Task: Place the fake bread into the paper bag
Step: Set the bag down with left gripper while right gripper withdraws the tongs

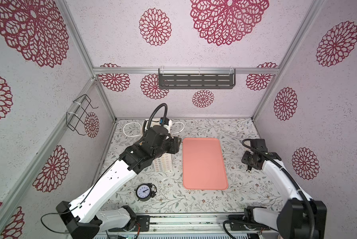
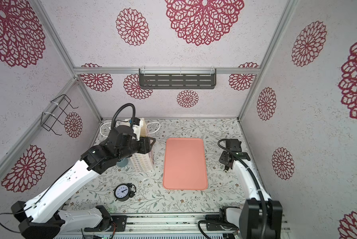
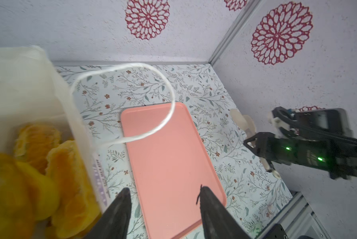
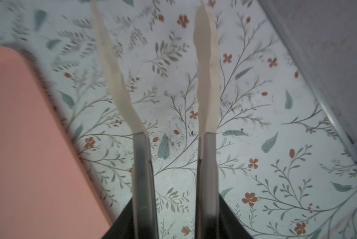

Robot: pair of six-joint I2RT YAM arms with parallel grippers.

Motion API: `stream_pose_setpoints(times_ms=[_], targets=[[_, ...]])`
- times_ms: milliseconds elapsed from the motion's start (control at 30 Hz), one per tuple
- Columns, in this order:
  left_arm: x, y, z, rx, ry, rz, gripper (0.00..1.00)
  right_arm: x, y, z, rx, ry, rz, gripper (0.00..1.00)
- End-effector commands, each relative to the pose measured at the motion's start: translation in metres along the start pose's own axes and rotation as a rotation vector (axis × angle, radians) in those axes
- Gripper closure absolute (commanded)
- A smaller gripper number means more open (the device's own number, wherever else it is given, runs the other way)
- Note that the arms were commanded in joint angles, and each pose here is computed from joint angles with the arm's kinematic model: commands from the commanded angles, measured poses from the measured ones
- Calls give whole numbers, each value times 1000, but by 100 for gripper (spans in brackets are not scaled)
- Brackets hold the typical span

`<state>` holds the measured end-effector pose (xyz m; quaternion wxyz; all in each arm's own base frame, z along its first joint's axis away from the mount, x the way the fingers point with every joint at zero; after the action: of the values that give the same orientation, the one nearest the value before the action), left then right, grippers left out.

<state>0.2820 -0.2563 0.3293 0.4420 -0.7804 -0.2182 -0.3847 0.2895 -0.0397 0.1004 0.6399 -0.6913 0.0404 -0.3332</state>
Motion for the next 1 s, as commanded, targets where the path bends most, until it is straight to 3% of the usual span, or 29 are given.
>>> stream_pose_setpoints(times_ms=[0,133,233,333,600,700,733,867,967], targets=[[13,7,-29,-103,-21,-43,44,28,8,21,79,-41,-78,53],[12,17,-35,-114,-23,-29,44,23,27,18,42,-58,-35,51],[17,15,-36,-114,-15,-43,42,20,37,13,33,-51,-9,42],[27,10,-37,-105,4,-56,42,14,48,7,37,-30,31,39],[55,-30,-26,-59,37,-127,37,8,57,-9,21,17,68,26],[67,-55,-5,-18,15,-174,29,13,44,-8,45,31,29,15],[71,-63,4,0,-2,-189,24,15,40,-7,54,36,13,1],[81,-100,47,114,-62,-261,2,23,23,-6,78,51,-37,1],[81,-122,79,217,-94,-293,3,30,10,-6,83,62,-82,1]])
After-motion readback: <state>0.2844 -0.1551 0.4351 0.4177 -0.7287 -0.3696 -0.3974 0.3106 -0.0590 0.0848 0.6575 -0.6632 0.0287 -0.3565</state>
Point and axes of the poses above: each gripper's point midway between its finger pads, its own y axis out along the fingers, its own z axis along the line the jaws close on, x = y × z, the point moved 2 cm from there along -y, back along the fingers, and after that the axes turned 2 degrees about y, right-handed, at the moved point
